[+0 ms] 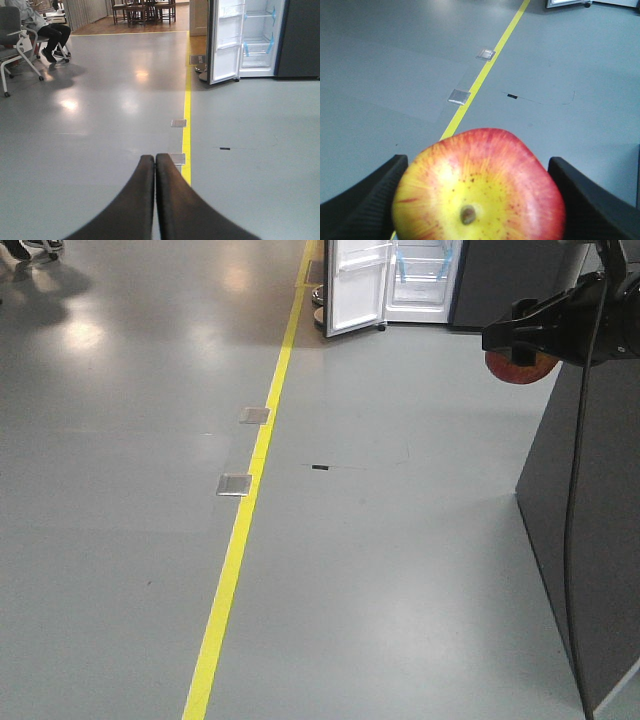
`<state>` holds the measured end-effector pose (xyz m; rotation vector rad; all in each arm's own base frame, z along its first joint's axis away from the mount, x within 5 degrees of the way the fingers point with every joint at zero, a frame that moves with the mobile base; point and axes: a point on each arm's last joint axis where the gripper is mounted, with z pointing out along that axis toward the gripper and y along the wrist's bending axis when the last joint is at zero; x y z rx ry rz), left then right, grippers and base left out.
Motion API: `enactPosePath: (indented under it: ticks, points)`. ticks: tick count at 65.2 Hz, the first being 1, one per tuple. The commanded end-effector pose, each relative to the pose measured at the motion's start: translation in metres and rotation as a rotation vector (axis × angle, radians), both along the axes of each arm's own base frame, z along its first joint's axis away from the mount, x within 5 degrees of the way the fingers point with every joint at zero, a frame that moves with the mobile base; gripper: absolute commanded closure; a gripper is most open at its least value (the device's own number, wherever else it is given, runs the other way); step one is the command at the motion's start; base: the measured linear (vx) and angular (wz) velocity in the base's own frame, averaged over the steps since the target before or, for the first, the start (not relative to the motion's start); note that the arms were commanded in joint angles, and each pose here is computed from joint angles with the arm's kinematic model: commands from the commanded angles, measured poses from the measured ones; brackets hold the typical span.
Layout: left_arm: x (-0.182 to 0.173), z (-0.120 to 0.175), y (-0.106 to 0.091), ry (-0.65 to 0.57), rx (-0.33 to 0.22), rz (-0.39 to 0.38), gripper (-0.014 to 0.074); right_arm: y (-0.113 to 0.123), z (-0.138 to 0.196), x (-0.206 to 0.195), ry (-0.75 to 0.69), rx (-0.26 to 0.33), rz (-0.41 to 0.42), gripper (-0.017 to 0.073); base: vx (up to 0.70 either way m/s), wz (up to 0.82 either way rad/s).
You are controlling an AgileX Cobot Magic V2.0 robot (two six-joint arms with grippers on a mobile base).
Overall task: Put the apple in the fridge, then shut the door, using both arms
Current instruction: 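Hold the apple raised while driving toward the open white fridge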
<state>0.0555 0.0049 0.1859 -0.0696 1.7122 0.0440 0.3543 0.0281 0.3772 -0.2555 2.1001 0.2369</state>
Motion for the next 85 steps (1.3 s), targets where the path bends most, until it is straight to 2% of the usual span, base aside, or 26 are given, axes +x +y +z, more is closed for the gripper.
enactPosePath:
  ticks: [1, 85]
  points:
    - [0.0006, -0.0028, -0.0012, -0.054, -0.004, -0.015, 0.0599, -0.0016, 0.0309, -0.0087, -0.129, 0.018, -0.024, 0.0394, 0.21, -0.01]
    - [0.0006, -0.0028, -0.0012, -0.054, -0.004, -0.015, 0.0599, -0.0013, 0.0305, -0.0090, -0.123, 0.018, -0.021, 0.0394, 0.22, 0.00]
